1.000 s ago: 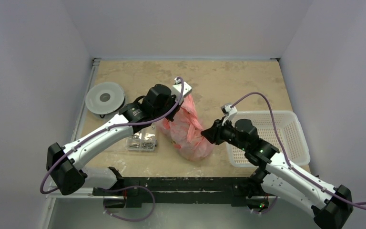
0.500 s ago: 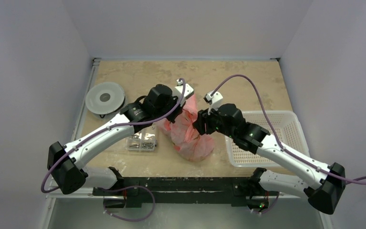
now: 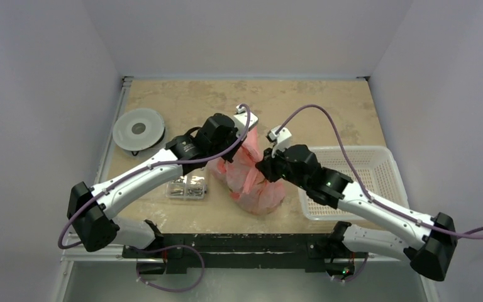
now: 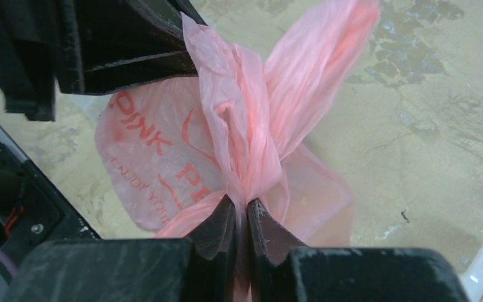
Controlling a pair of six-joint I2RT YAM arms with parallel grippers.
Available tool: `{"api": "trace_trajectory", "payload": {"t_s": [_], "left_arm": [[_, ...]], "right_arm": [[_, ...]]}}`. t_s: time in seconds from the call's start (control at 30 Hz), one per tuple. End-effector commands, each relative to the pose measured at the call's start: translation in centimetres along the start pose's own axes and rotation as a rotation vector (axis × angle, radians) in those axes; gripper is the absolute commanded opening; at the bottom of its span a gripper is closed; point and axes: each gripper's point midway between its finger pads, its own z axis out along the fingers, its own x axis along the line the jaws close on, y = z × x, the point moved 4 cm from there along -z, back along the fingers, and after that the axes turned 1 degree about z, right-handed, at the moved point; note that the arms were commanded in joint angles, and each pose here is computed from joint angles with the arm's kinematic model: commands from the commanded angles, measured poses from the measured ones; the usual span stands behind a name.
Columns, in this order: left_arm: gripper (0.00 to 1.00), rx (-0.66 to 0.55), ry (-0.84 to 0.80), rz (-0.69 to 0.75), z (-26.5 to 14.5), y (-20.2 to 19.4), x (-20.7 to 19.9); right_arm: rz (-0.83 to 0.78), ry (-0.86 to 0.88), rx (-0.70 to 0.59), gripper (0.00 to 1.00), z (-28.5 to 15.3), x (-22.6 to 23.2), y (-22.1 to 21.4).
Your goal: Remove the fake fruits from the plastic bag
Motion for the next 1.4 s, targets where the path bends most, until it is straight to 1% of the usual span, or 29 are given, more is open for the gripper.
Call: {"api": "trace_trajectory", "payload": {"t_s": [0.0,0.1,0.2,0.47,0.53,0.57,0.63,0.7,0.73,0.77,0.83,0.93,1.07,1.13,1.2,1.27,1.37], "left_arm": [[0.0,-0.069,0.118,-0.042,-1.1,1.8,1.7],[0.0,-0.073,0.072,-0.046,-0.9,1.9,1.0],[0.0,-0.069,0.058,-0.045,-0.7,2.0,0.8],[0.0,-0.052,0.07,-0.034,-0.4,1.7,0.9],[0.0,-0.057,0.062,-0.032,-0.4,1.7,0.8],[0.0,-0.065,0.051,-0.033,-0.2,1.7,0.7],[0.0,-0.061,0.027,-0.032,0.0,1.7,0.3],[0.0,-0.044,0.015,-0.029,0.1,1.6,0.1],[0.0,-0.044,0.015,-0.03,0.0,1.7,0.1],[0.0,-0.048,0.013,-0.029,-0.1,1.8,0.1],[0.0,-0.061,-0.008,-0.03,-0.2,1.9,-0.1],[0.0,-0.064,-0.055,-0.032,0.1,2.0,-0.8],[0.0,-0.049,-0.081,-0.031,0.4,2.0,-1.3],[0.0,-0.047,-0.09,-0.033,0.3,2.1,-1.3],[0.0,-0.051,-0.095,-0.035,0.1,2.3,-1.4],[0.0,-0.059,-0.096,-0.037,-0.1,2.4,-1.4],[0.0,-0.057,-0.096,-0.029,-0.3,2.6,-1.3]], "right_arm": [[0.087,0.027,-0.083,0.05,-3.6,-0.4,-0.5],[0.208,0.135,-0.092,0.07,-5.9,0.0,-3.9],[0.274,0.156,-0.056,0.09,-6.8,0.0,-5.4],[0.286,0.25,0.195,0.08,-5.9,2.2,-7.8],[0.353,0.288,0.261,0.07,-5.8,3.1,-8.5],[0.396,0.34,0.292,0.08,-5.8,3.9,-8.9],[0.427,0.416,0.331,0.09,-5.9,4.9,-9.6],[0.363,0.33,0.313,0.13,-5.8,3.8,-9.1],[0.329,0.237,0.273,0.18,-5.5,2.6,-8.2],[0.322,0.199,0.278,0.22,-5.4,2.2,-8.1],[0.306,0.192,0.278,0.3,-5.3,2.3,-7.4],[0.329,0.275,0.226,0.42,-5.2,3.6,-5.8],[0.335,0.203,0.125,0.58,-5.5,2.8,-3.5],[0.313,0.179,0.108,0.61,-5.4,2.7,-2.4],[0.275,0.155,0.116,0.64,-5.0,2.7,-1.4],[0.237,0.115,0.141,0.64,-4.5,2.5,-0.6],[0.203,0.088,0.14,0.64,-3.9,2.5,0.7]]}}
